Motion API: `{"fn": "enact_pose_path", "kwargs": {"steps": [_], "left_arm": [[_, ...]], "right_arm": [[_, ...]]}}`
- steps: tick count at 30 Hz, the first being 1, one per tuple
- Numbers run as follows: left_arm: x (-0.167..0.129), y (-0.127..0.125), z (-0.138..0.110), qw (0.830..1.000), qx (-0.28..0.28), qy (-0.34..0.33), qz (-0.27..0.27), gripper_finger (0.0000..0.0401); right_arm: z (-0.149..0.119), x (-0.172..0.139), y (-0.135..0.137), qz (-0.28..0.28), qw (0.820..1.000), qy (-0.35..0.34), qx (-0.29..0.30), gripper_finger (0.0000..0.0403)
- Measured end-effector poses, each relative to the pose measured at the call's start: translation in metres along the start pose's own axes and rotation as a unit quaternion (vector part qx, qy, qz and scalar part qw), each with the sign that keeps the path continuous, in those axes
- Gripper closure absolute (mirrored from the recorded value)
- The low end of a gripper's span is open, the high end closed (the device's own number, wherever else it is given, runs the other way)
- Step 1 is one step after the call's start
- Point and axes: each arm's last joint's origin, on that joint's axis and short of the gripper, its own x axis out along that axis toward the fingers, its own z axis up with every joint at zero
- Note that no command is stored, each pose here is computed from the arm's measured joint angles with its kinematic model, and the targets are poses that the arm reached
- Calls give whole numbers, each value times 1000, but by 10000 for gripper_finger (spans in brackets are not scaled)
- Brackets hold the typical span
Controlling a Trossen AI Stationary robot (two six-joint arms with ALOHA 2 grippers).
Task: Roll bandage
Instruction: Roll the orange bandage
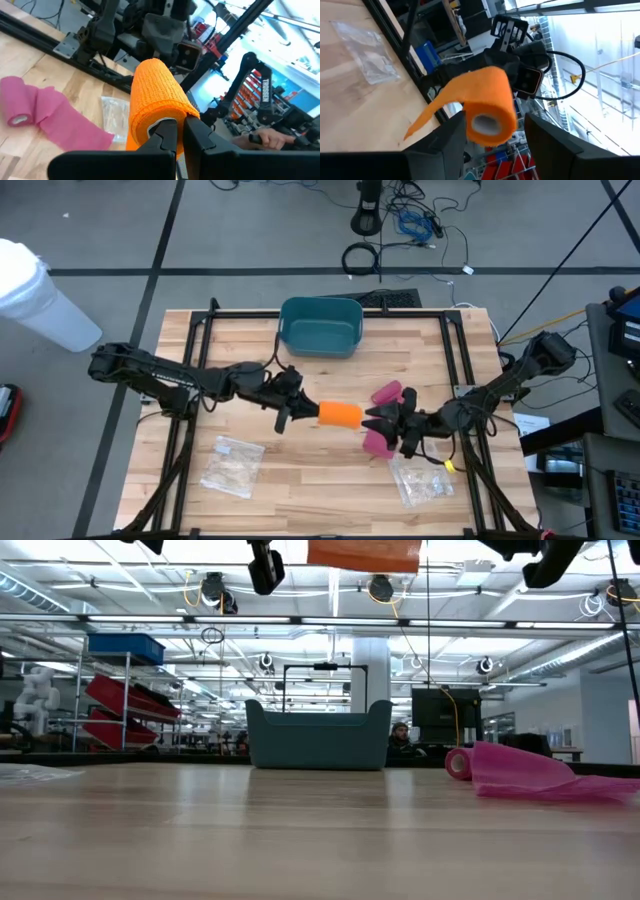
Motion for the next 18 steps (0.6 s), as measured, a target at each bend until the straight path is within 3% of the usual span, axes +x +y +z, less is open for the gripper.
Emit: {"fn": "enact_pose_path", "kwargs": {"steps": [15,18], "left_arm": [[0,-1,-1,1000,-9,2,-2,393],[0,-1,-1,1000,-6,-1,3,393]], "right_arm": [[-10,9,-8,-20,1000,-10,-8,218],[-14,12,-9,-12,999,-34,19,218]]}}
